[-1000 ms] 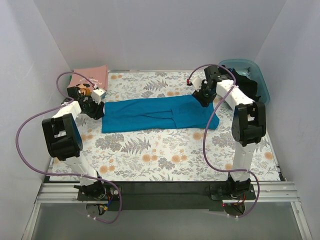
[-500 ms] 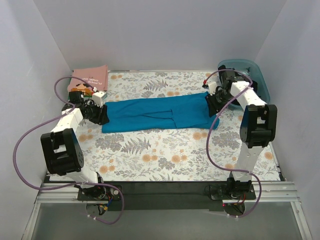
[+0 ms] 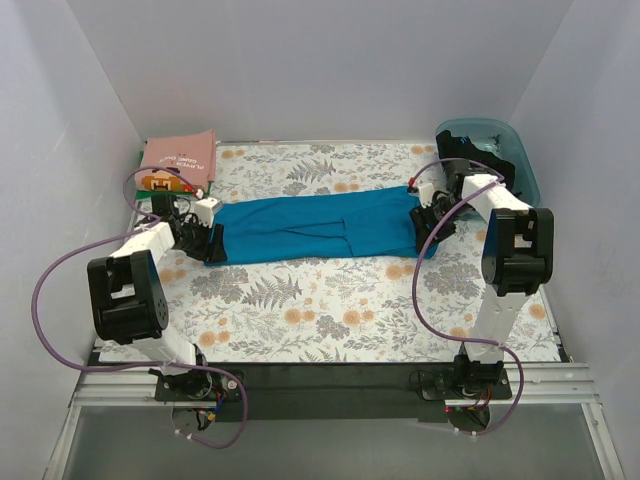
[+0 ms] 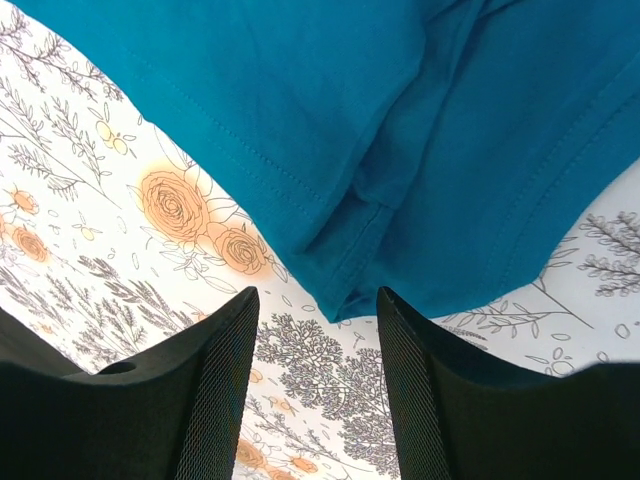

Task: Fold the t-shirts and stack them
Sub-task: Fold the tshirt

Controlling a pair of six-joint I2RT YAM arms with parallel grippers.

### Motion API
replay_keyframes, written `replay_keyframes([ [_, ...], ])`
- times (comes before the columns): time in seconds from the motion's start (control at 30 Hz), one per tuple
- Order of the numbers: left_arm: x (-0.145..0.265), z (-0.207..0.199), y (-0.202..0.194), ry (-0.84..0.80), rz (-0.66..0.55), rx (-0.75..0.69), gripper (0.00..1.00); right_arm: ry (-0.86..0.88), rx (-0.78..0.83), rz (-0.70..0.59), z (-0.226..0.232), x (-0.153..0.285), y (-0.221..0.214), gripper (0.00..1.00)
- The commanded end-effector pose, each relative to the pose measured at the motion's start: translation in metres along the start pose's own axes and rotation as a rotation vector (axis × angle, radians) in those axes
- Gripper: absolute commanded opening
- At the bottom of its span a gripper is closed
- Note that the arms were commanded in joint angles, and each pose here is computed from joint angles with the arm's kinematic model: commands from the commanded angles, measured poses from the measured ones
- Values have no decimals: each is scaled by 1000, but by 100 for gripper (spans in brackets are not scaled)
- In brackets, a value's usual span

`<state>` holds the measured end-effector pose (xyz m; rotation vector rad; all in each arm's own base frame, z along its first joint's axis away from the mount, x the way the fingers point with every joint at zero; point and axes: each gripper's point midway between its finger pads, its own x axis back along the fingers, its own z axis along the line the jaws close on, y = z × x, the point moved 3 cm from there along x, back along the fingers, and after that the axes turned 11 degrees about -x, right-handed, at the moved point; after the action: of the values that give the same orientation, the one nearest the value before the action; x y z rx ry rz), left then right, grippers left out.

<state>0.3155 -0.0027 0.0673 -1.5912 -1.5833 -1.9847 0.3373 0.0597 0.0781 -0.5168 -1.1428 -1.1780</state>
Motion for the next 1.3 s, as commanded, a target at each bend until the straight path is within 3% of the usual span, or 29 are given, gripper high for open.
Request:
replay_keyframes([
  [0.0,-3,6,3,21,-4,-27,50,13,44,-31,4,3,-1,56],
  [0.13,-6,8,1,26,7,-44,50,31,42,-15,2,-7,-5,48],
  [0.23,-10,9,-5,36,29,-59,49,8,52,-14,-4,-7,-1,29],
  [0.27,-12,9,-9,35,44,-62,47,-3,53,-18,-5,-4,1,14],
  [0.33,-14,14,-15,58,73,-70,43,-25,67,-37,-6,3,8,2],
  [0.5,-21,23,-29,74,142,-76,26,-100,118,-72,-15,22,31,1],
  [0.73,-28,30,-40,84,201,-79,11,-133,138,-50,-28,19,44,1],
  [1.0,-32,29,-55,71,260,-72,5,-128,109,36,-44,-10,33,1],
  [1.17,-29,28,-62,71,286,-108,8,-95,97,60,-39,-16,22,1],
  [1.27,-27,26,-68,72,307,-127,6,-75,90,97,-35,-21,4,11],
])
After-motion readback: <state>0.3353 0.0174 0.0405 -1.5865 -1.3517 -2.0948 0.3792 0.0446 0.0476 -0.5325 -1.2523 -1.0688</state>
